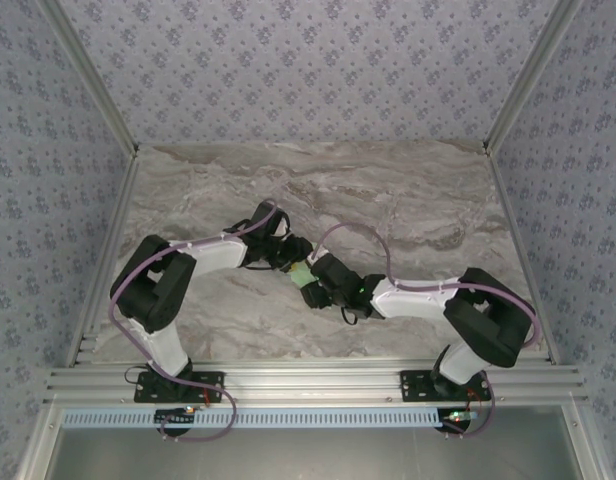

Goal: Fold a paper plane with a square sheet of paper (fold left side to right side)

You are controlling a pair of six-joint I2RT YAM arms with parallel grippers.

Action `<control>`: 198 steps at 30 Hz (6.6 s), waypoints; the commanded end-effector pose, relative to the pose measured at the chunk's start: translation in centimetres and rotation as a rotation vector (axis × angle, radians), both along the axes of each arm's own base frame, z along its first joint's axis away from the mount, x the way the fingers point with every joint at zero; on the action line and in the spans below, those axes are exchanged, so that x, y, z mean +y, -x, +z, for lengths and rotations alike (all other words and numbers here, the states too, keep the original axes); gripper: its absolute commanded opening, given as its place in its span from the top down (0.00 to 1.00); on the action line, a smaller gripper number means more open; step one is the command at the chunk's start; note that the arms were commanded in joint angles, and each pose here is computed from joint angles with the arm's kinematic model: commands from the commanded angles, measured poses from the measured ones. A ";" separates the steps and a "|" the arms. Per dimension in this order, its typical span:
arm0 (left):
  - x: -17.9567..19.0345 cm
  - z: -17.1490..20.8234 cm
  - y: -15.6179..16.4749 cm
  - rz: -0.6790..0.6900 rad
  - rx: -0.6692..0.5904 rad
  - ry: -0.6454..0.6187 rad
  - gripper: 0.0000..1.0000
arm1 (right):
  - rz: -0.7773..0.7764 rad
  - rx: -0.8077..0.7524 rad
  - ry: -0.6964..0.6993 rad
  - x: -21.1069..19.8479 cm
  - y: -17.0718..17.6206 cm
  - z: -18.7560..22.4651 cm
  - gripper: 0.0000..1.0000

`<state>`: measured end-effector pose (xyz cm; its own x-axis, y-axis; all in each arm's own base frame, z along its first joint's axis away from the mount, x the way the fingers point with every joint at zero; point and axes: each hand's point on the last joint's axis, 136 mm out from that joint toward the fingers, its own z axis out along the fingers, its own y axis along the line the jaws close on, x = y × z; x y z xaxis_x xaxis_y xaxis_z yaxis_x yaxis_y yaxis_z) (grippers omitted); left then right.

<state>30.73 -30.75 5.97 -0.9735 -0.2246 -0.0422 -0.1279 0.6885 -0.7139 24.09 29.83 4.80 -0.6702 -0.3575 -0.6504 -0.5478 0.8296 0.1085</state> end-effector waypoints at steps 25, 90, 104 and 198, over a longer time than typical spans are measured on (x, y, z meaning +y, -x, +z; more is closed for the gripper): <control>0.5 3.3 -0.5 0.011 -0.084 -0.018 0.51 | -0.042 0.037 0.045 -0.8 0.7 -2.5 0.80; 0.0 -3.5 1.0 -0.019 -0.001 -0.073 0.49 | -0.019 0.494 -0.454 -1.1 0.3 -2.8 0.97; 0.9 -4.8 1.3 -0.010 0.027 -0.130 0.51 | -0.022 0.462 -0.492 -1.8 -0.6 -0.8 0.77; 1.0 -4.8 1.7 -0.016 0.030 -0.135 0.51 | -0.114 0.488 -0.396 -3.7 -4.6 -3.1 0.96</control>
